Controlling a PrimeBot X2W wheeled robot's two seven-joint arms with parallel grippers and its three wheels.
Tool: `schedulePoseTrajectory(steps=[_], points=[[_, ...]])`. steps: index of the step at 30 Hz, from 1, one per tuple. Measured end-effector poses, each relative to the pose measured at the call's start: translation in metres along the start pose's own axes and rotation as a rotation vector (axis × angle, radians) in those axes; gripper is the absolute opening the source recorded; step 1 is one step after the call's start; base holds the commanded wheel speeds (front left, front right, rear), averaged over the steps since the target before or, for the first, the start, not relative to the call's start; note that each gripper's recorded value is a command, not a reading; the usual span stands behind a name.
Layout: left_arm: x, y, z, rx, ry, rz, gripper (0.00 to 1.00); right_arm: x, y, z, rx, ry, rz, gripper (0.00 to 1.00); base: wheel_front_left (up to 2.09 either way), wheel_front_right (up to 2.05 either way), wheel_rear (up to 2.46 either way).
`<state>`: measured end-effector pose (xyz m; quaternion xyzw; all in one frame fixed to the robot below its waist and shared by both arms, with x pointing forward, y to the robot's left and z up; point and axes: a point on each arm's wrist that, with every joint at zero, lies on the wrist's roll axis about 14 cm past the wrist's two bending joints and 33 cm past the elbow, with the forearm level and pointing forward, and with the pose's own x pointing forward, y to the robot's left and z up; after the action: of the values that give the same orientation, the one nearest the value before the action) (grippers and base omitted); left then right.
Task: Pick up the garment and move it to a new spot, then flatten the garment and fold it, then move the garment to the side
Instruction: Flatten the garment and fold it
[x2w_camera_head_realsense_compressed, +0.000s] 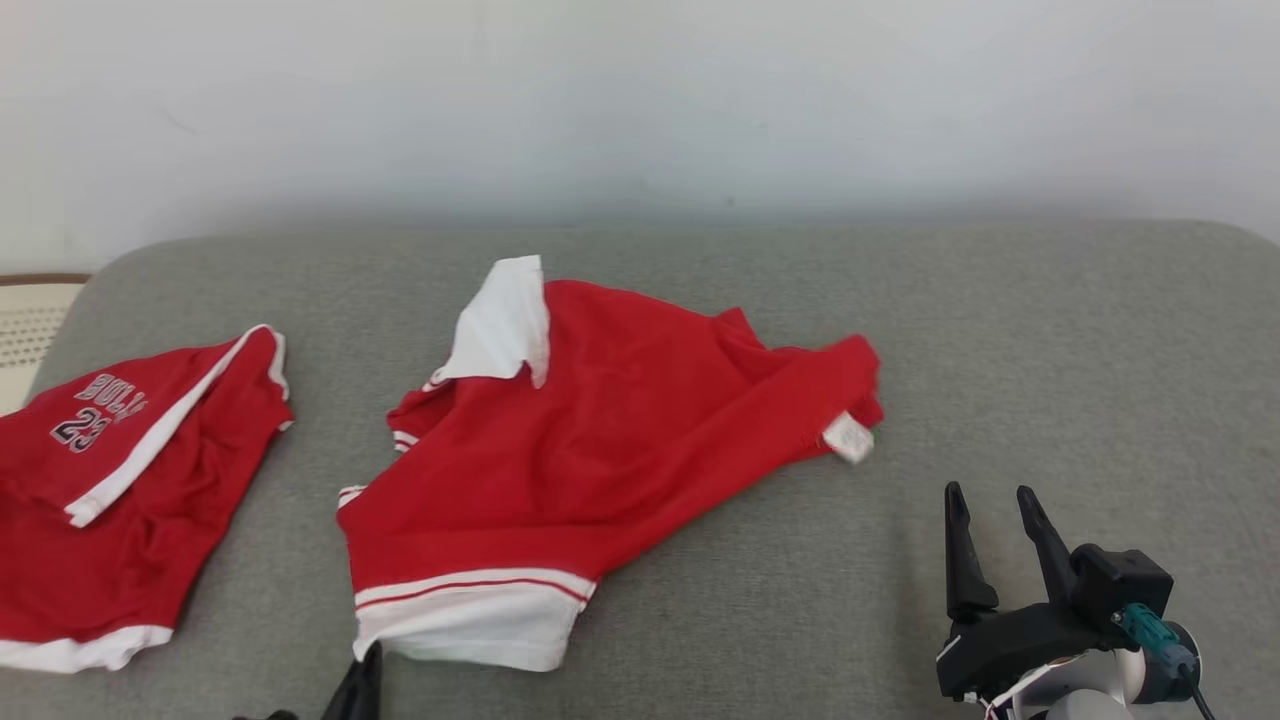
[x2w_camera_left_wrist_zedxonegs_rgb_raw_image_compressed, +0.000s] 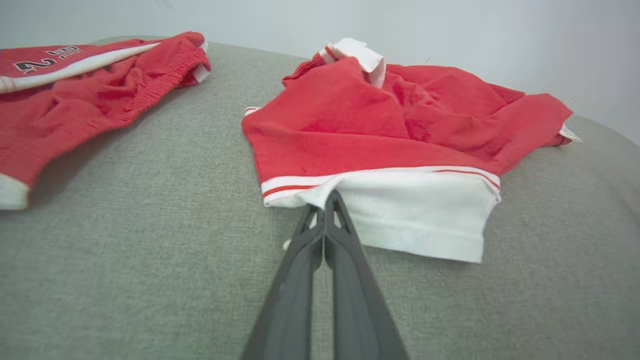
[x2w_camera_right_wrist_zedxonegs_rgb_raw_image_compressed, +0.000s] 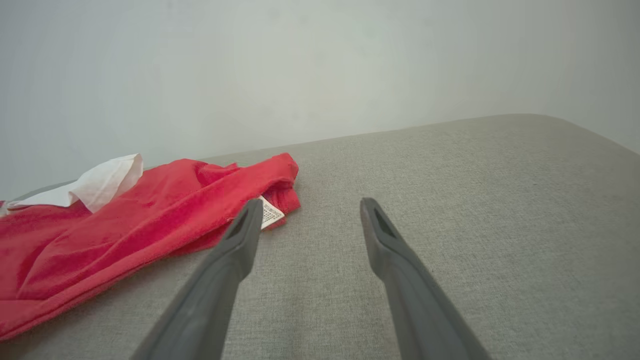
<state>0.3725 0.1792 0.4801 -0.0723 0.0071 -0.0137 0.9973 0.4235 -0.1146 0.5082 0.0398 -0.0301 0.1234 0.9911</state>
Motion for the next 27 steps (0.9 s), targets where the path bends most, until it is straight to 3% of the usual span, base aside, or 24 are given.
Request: schedulePoseTrajectory(steps=[11, 24, 25, 26, 27], points=[[-0.039, 0.063, 0.017, 0.024, -0.029, 0.204, 0.00, 0.011, 0.021, -0.003, 0.008, 0.006, 0.057, 1.00, 0.00, 0.00, 0.00], [-0.041, 0.049, 0.005, -0.015, -0.003, 0.169, 0.00, 0.007, 0.022, -0.018, 0.009, 0.057, 0.061, 1.00, 0.00, 0.00, 0.00], [-0.041, 0.050, 0.004, -0.014, 0.001, 0.173, 0.36, 0.006, 0.022, -0.019, 0.010, 0.062, 0.060, 1.00, 0.00, 0.00, 0.00], [-0.042, 0.051, 0.003, -0.013, 0.000, 0.178, 0.92, 0.005, 0.021, -0.020, 0.012, 0.063, 0.058, 1.00, 0.00, 0.00, 0.00], [-0.041, 0.052, 0.002, -0.012, 0.002, 0.182, 1.00, 0.005, 0.021, -0.020, 0.013, 0.065, 0.056, 1.00, 0.00, 0.00, 0.00]])
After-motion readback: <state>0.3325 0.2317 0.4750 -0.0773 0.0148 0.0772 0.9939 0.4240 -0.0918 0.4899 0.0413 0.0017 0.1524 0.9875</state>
